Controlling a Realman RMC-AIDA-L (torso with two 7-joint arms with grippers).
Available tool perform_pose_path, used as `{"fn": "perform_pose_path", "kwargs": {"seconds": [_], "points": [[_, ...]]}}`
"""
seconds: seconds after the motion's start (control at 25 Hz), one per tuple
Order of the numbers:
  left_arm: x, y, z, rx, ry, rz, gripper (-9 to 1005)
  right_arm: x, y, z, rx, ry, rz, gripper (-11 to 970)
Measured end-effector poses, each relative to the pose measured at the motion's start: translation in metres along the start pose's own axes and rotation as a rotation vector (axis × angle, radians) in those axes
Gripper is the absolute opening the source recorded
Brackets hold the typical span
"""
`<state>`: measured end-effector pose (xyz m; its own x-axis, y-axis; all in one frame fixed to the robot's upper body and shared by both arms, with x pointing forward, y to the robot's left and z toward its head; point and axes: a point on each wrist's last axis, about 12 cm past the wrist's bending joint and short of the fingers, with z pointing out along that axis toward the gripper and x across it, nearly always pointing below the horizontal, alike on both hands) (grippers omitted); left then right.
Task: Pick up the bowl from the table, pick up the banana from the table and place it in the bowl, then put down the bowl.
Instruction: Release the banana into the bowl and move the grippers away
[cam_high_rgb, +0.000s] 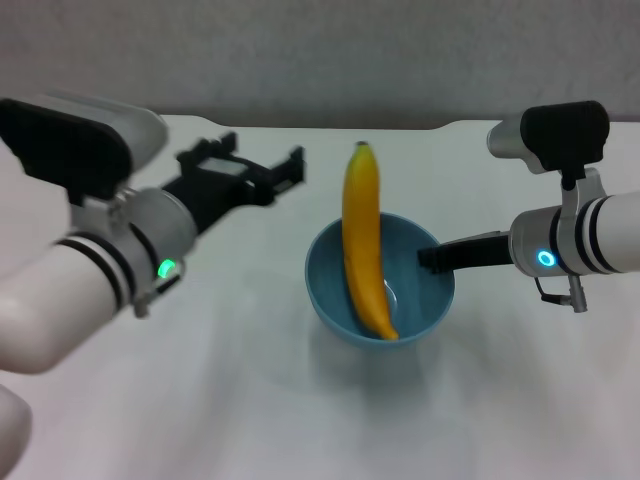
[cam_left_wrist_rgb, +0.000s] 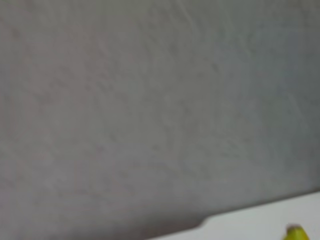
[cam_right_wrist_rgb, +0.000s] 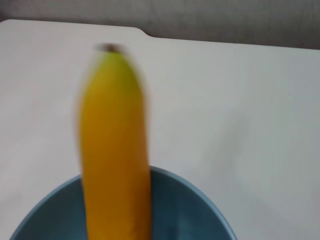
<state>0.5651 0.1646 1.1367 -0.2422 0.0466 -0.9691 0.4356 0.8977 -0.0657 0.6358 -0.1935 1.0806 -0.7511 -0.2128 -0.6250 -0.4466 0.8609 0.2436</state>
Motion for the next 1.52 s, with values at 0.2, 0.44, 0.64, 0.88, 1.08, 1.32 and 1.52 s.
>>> {"fn": "perform_pose_path", "kwargs": {"seconds": [0.2, 0.44, 0.64, 0.88, 1.08, 1.32, 1.52], "points": [[-0.003, 0.035, -0.002, -0.095, -0.053, -0.010, 880, 0.001, -0.001, 0.000, 0.003, 0.001, -0.002, 62], [0.000, 0.078, -0.010, -0.169, -0.110, -0.136, 869, 0.003, -0.002, 0.000, 0.004, 0.003, -0.003, 63], [-0.001, 0.100, -0.019, -0.112, -0.182, -0.254, 799, 0.003, -0.002, 0.000, 0.005, 0.002, -0.005, 64], [0.010, 0.131, -0.029, 0.033, -0.262, -0.385, 736, 0.003, -0.003, 0.000, 0.011, -0.003, -0.006, 65], [0.018, 0.142, -0.034, 0.127, -0.254, -0.310, 738, 0.004, -0.004, 0.000, 0.012, -0.002, -0.008, 66], [0.029, 0.143, -0.037, 0.069, -0.255, -0.101, 736, 0.005, -0.005, 0.000, 0.014, 0.003, -0.010, 67], [0.044, 0.137, -0.034, -0.042, -0.230, 0.076, 728, 0.006, -0.005, 0.001, 0.015, 0.007, -0.009, 68]]}}
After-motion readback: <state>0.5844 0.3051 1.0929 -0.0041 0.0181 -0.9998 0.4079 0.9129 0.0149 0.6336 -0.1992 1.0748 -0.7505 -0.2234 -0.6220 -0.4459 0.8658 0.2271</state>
